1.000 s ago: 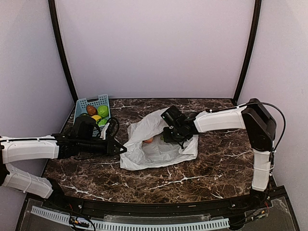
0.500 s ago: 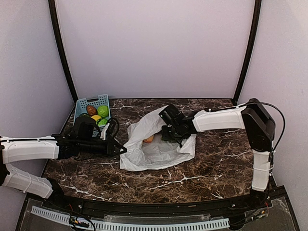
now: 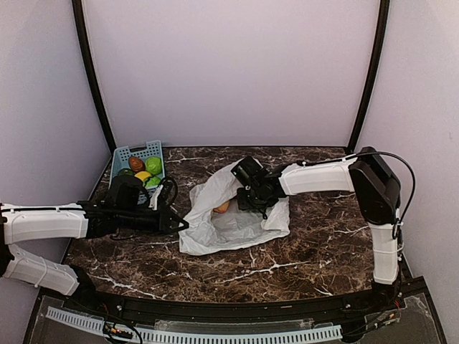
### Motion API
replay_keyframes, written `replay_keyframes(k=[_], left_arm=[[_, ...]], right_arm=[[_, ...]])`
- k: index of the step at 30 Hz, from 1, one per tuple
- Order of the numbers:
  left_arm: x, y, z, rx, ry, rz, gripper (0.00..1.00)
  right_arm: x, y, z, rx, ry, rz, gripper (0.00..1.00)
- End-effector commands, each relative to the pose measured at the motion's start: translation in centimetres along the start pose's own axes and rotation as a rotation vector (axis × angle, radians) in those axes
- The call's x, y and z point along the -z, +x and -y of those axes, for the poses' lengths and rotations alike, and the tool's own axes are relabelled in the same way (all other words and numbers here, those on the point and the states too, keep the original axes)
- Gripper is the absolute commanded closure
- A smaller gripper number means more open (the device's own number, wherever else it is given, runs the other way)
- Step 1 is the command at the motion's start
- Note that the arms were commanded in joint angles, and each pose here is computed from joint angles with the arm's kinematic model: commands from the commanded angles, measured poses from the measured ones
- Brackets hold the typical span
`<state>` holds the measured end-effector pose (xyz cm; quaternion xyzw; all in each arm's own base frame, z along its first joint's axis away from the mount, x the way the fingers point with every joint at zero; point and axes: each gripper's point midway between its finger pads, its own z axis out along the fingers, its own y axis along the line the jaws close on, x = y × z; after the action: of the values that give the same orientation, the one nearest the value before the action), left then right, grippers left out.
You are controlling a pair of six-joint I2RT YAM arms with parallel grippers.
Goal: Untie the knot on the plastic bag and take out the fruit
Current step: Pick up the fake fruit from the takeout bag.
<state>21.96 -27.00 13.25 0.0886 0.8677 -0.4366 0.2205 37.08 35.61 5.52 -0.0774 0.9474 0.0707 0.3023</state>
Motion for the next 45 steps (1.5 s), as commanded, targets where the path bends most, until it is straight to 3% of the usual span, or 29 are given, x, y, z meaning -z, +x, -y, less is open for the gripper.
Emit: replay_keyframes(k=[1,17,24,28,45], left_arm=[[0.2,0.6,0.0,0.002,0.009,-0.006,0.99],[0.0,0.6,0.0,0.001,0.016,-0.011,0.99],[0.0,0.6,0.0,0.008,0.017,-0.008,0.99],[0.1,0.6,0.1,0.007,0.017,-0.009,0.99],[0.1,0.7,0.0,0.006,0.017,-0.011,0.99]], right_arm=[[-0.8,1.7,0.9,0.000,0.050,-0.043,0.69],[0.5,2.6,1.0,-0.034,0.079,-0.051,0.71],[0.6,3.0,1.6,-0.067,0.092,-0.062,0.61],[0.5,2.9,1.8,-0.088,0.089,-0.064,0.60],[-0.9,1.8,2.0,-0.124,0.071,-0.058,0.77]])
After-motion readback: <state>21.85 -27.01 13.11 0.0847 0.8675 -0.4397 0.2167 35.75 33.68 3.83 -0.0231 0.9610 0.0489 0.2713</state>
